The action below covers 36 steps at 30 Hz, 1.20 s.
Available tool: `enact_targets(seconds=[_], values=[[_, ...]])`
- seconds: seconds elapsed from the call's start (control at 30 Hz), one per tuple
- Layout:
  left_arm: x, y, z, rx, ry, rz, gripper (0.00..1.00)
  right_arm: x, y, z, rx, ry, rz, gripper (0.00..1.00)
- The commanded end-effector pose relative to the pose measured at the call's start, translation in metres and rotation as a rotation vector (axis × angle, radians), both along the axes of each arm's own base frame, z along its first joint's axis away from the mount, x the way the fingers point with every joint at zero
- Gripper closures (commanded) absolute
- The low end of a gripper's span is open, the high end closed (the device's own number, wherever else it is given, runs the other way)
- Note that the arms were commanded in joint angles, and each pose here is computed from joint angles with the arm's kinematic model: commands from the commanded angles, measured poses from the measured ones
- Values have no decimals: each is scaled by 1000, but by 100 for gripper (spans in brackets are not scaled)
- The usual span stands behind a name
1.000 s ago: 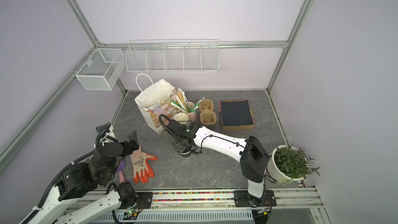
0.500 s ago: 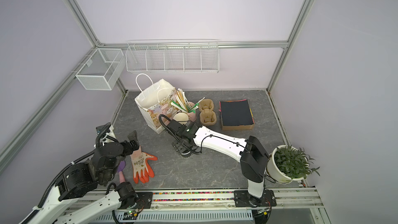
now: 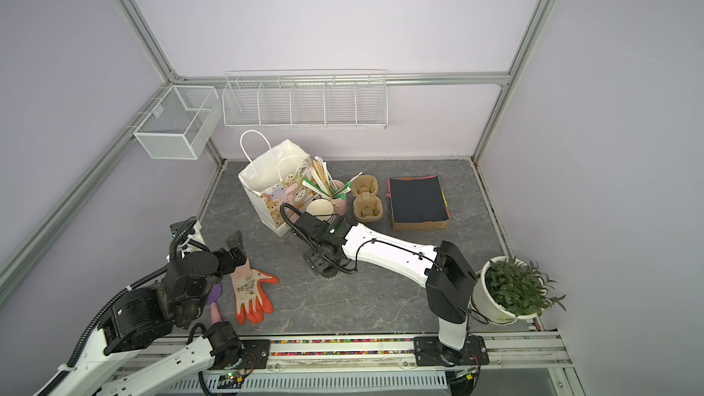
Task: Pack a coffee takeout order
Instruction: Close the lid on the coffee cup.
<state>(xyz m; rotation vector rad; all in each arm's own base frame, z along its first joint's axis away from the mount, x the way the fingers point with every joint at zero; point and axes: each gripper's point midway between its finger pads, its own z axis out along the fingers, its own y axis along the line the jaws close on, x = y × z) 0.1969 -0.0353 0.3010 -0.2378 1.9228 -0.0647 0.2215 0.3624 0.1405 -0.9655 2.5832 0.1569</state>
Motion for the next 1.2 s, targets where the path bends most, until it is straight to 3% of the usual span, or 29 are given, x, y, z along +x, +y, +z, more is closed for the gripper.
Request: enact_targets(seconds=[0.0,0.2,1.17], values=[[-2,4,-9,42,30,9,0,-1,1,17,37,-25,-3,21],[-2,4,-10,43,32,8,0,6,2,16,26,-63,-1,21],[-2,3,-10,37,35,-1,0,-4,2,-26,-65,45,-9,19]])
